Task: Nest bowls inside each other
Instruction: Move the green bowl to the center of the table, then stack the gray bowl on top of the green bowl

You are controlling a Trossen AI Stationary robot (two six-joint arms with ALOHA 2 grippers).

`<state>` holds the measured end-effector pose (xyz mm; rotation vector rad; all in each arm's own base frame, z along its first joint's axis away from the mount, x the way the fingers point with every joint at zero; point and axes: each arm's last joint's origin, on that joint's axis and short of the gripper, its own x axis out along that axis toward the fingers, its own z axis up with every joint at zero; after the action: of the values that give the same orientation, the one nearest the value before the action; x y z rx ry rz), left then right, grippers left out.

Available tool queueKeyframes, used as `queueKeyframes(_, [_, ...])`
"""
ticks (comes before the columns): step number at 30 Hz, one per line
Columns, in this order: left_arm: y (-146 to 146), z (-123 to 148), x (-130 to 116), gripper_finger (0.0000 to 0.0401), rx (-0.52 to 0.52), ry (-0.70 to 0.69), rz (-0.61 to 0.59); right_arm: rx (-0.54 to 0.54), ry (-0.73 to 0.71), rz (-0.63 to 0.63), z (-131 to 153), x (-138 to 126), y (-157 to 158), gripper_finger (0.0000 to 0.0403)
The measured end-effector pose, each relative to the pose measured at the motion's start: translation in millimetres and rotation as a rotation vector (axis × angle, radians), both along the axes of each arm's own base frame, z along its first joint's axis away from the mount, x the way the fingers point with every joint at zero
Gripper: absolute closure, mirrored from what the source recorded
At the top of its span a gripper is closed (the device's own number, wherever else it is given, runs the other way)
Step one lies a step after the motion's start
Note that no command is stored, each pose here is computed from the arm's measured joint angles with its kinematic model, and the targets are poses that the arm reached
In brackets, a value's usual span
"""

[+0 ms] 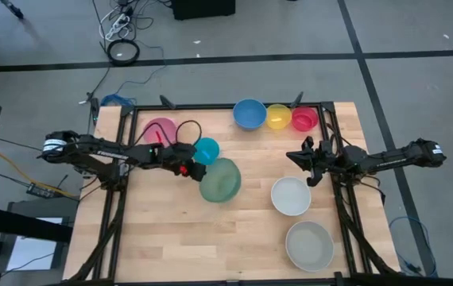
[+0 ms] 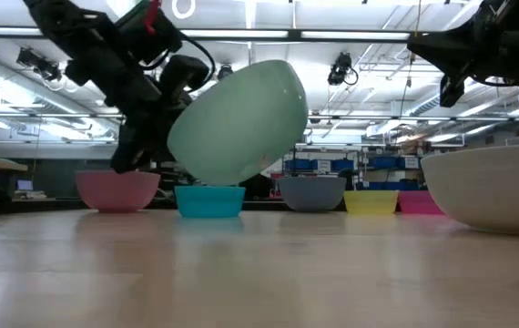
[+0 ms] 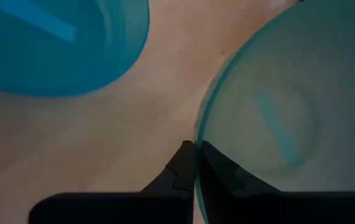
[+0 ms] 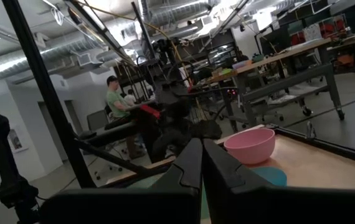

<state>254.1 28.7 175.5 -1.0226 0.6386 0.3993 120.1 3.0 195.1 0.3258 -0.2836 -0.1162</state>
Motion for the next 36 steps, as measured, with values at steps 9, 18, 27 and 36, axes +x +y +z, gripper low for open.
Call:
queueKeyframes(9, [6, 4, 0, 0.0378, -0.009, 0.019, -0.024, -0.003, 0.0, -0.001, 0, 0, 0, 0.0398])
queueKeyframes(18, [7, 3, 0, 0.0333, -0.016, 0.02, -0.029, -0.008, 0.0, -0.002, 0, 0, 0, 0.0398])
queueKeyframes(27, [10, 5, 1, 0.0326, 0.0, 0.003, -0.047, 0.034, 0.004, 0.026, -1, 0, 0, 0.0398])
queueKeyframes(36, [17, 35, 16, 0.0326, 0.098, -0.094, -0.133, 0.288, 0.11, 0.248, -13, 3, 6, 0.0398])
